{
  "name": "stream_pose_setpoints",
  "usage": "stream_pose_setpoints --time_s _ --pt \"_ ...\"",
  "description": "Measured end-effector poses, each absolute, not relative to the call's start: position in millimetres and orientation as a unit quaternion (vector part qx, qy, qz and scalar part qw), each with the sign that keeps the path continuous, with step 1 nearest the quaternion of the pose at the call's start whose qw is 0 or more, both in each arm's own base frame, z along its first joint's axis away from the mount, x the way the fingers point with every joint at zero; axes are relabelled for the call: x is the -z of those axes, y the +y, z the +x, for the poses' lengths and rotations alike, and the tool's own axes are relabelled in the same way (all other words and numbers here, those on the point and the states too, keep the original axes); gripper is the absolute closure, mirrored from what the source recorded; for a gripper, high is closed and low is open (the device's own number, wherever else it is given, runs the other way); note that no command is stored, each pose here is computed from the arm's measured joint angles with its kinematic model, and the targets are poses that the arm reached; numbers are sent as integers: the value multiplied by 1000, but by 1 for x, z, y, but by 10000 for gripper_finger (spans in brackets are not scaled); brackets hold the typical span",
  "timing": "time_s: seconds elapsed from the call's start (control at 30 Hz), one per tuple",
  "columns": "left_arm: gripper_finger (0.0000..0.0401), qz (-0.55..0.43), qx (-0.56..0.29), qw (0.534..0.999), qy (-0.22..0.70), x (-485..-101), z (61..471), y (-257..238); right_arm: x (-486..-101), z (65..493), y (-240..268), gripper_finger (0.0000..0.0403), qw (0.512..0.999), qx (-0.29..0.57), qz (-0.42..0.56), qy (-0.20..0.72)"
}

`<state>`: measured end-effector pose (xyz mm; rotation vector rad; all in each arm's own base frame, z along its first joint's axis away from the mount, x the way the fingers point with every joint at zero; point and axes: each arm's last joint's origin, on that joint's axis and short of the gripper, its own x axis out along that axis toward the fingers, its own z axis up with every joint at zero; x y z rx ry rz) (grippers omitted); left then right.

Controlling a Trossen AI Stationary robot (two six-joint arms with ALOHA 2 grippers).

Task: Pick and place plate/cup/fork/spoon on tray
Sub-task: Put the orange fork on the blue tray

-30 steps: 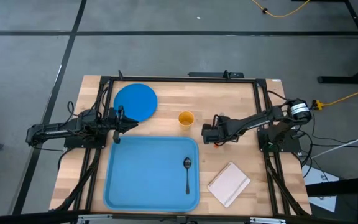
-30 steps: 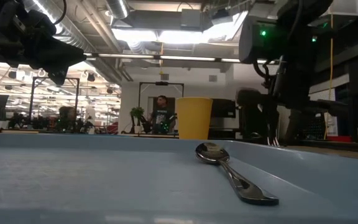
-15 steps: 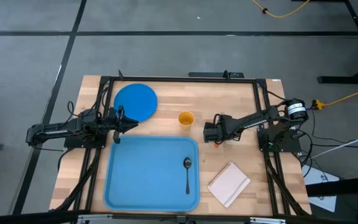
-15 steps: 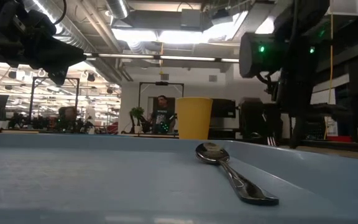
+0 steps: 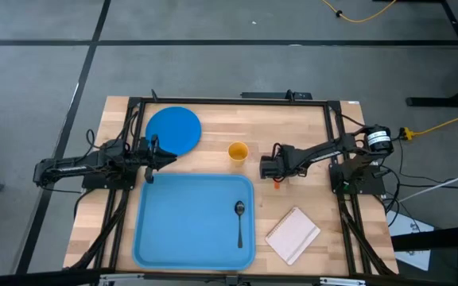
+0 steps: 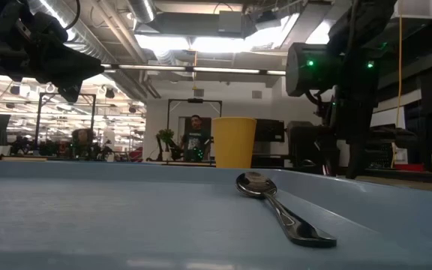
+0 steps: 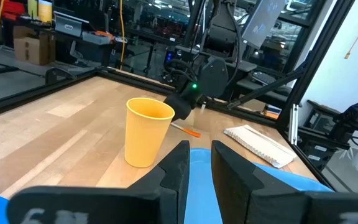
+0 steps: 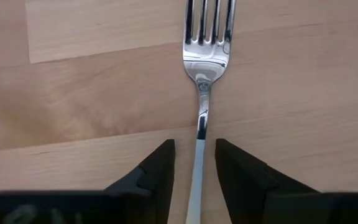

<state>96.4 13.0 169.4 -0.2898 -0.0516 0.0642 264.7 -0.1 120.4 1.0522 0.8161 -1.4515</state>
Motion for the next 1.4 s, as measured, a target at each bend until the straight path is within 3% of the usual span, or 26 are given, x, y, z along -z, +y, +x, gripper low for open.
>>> stream_pose_setpoints --time_s 0.27,0.63,0.93,1.4 --pt "342 -144 -32 989 -26 -169 96 13 -120 264 1 389 550 617 449 339" --pt "342 -144 -32 989 -26 -169 96 13 -146 279 24 399 539 610 460 355" --pt "342 -144 -32 989 -26 -169 96 13 -195 308 69 400 593 561 479 323" --pt "342 -144 -32 989 -26 -169 96 13 -182 375 183 401 619 519 510 297"
